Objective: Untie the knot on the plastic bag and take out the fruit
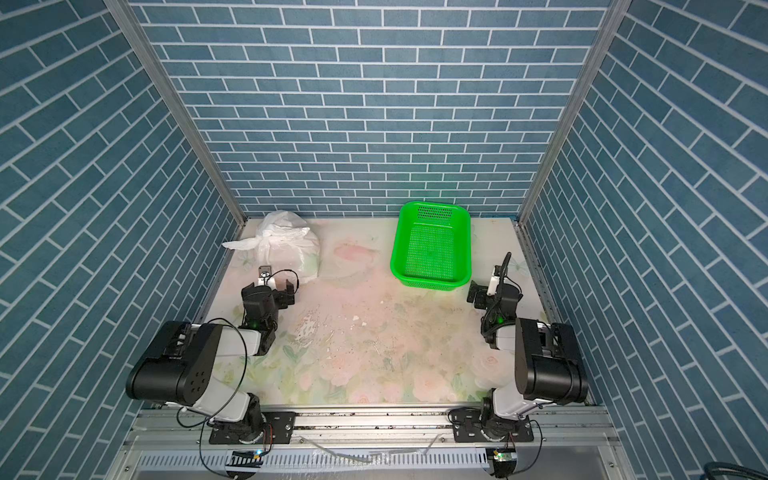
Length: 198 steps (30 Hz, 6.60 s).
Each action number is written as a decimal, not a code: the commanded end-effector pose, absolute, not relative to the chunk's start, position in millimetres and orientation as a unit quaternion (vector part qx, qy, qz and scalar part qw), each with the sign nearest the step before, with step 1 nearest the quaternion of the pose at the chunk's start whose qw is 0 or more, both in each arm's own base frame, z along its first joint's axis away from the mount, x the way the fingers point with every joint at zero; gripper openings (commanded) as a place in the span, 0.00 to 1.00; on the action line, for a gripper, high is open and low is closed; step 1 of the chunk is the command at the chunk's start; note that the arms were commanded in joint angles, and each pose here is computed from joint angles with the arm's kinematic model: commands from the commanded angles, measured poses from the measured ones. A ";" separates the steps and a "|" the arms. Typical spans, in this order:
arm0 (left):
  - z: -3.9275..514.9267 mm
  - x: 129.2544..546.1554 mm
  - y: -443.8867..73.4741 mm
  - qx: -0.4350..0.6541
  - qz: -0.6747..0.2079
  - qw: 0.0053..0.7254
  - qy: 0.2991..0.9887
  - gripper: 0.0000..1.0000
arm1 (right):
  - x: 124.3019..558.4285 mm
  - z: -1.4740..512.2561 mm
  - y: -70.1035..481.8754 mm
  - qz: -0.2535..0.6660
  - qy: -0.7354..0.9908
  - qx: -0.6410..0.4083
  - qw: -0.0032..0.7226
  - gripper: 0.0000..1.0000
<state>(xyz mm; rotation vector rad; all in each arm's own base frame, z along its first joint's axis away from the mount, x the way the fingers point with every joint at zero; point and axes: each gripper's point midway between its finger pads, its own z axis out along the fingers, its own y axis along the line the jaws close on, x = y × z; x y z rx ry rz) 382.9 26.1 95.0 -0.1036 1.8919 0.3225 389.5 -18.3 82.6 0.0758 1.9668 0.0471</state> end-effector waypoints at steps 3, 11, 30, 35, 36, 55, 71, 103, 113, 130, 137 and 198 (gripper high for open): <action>99.5 386.5 29.1 -0.053 0.139 0.577 0.803 1.00 | 395.6 87.4 -17.7 0.012 0.828 0.012 0.561 0.99; 99.6 386.7 29.4 -0.053 0.139 0.577 0.803 1.00 | 395.1 87.1 -17.6 0.012 0.828 0.012 0.560 0.99; 99.7 386.4 29.1 -0.053 0.139 0.577 0.803 0.99 | 395.3 87.0 -17.5 0.012 0.828 0.012 0.560 0.99; 102.5 386.9 25.0 -0.041 0.132 0.578 0.804 1.00 | 395.3 91.2 -17.6 0.012 0.827 0.011 0.561 0.99; 106.1 387.1 22.8 -0.036 0.128 0.577 0.806 1.00 | 395.3 96.2 -18.1 0.011 0.828 0.013 0.560 0.99; 170.5 362.2 -20.5 -0.027 -0.003 0.521 0.853 1.00 | 430.1 175.7 27.4 0.042 0.901 0.016 0.432 0.99; 194.6 378.1 -66.5 -0.002 -0.057 0.524 0.850 0.99 | 514.4 113.8 14.3 -0.048 0.951 0.058 0.299 0.99; 184.8 377.8 -105.5 0.017 -0.090 0.495 0.864 1.00 | 469.3 191.4 64.2 -0.037 0.955 -0.031 0.294 0.95; 181.9 382.0 -124.4 0.028 -0.098 0.491 0.865 1.00 | 487.7 143.4 177.6 0.056 0.957 -0.099 0.268 0.85; 174.8 384.5 -136.0 0.032 -0.099 0.484 0.869 1.00 | 486.4 96.1 170.7 0.026 0.970 -0.099 0.222 0.47; 173.0 390.5 -143.5 0.037 -0.104 0.481 0.870 1.00 | 480.4 89.4 138.5 0.007 0.975 -0.072 0.210 0.24; 148.7 542.6 61.4 -0.208 0.037 0.329 0.921 0.78 | 424.2 219.8 145.9 0.080 0.947 -0.115 0.291 0.70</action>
